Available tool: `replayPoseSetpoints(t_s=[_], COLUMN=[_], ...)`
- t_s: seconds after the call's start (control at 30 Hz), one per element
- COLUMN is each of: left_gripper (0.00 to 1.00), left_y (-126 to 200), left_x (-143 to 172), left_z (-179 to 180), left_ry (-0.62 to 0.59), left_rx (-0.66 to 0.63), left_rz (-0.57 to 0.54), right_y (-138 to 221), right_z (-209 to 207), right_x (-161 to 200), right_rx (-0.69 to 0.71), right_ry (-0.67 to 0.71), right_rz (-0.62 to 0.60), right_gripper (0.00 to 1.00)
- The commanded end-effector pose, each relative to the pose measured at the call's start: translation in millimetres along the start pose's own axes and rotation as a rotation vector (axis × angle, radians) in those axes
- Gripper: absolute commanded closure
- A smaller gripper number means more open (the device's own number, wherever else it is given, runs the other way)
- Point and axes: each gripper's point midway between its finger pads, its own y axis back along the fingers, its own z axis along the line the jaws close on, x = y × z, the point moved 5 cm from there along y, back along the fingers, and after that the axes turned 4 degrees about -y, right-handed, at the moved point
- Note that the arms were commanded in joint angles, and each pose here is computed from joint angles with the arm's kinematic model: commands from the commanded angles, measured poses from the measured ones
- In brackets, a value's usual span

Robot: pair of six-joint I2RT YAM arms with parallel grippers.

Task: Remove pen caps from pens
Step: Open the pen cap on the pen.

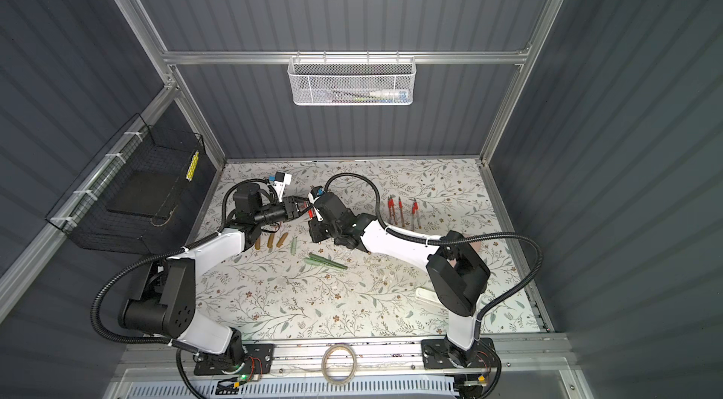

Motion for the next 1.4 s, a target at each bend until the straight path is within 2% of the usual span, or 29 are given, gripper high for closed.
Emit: replayPoseSetpoints(t_s=[0.0,0.3,0.4,0.53,0.57,0.8,0.9,1.07,1.17,1.23,1.37], left_gripper=[0.68,0.71,0.79,0.98,1.00,1.00,1.00,1.00,1.00,1.00,1.00], left_y=[3,5,5,6,6,8,15,46,57,57,49], left_x=[-7,-9,-9,-8,-7,-13,-26,-60,-75,-76,-59], left_z=[-11,-11,-11,-10,-10,-11,-6,19,31,35,56], left_ry=[-0.030,-0.041,-0.041,-0.043,-0.044,-0.054,-0.049,-0.021,-0.003,-0.004,0.043], left_rx=[0.018,0.016,0.014,0.012,0.012,0.005,-0.019,-0.152,-0.208,-0.241,-0.299], left_rz=[-0.009,-0.012,-0.014,-0.012,-0.011,-0.019,-0.050,-0.159,-0.178,-0.159,-0.113], right_y=[2,-1,0,2,3,3,3,12,21,27,43], right_z=[-2,-5,-6,-5,-5,-7,-11,-13,-17,-22,-34], right_x=[4,10,12,11,10,19,40,84,106,116,111], right_rx=[-0.006,-0.001,0.005,0.003,0.001,-0.003,-0.017,-0.017,0.004,0.020,0.079], right_ry=[-0.006,-0.012,-0.014,-0.014,-0.014,-0.028,-0.059,-0.074,-0.082,-0.089,-0.077], right_rz=[0.012,0.030,0.031,0.027,0.025,0.037,0.053,0.097,0.121,0.129,0.097], right_gripper=[1.00,1.00,1.00,1.00,1.00,1.00,1.00,1.00,1.00,1.00,1.00])
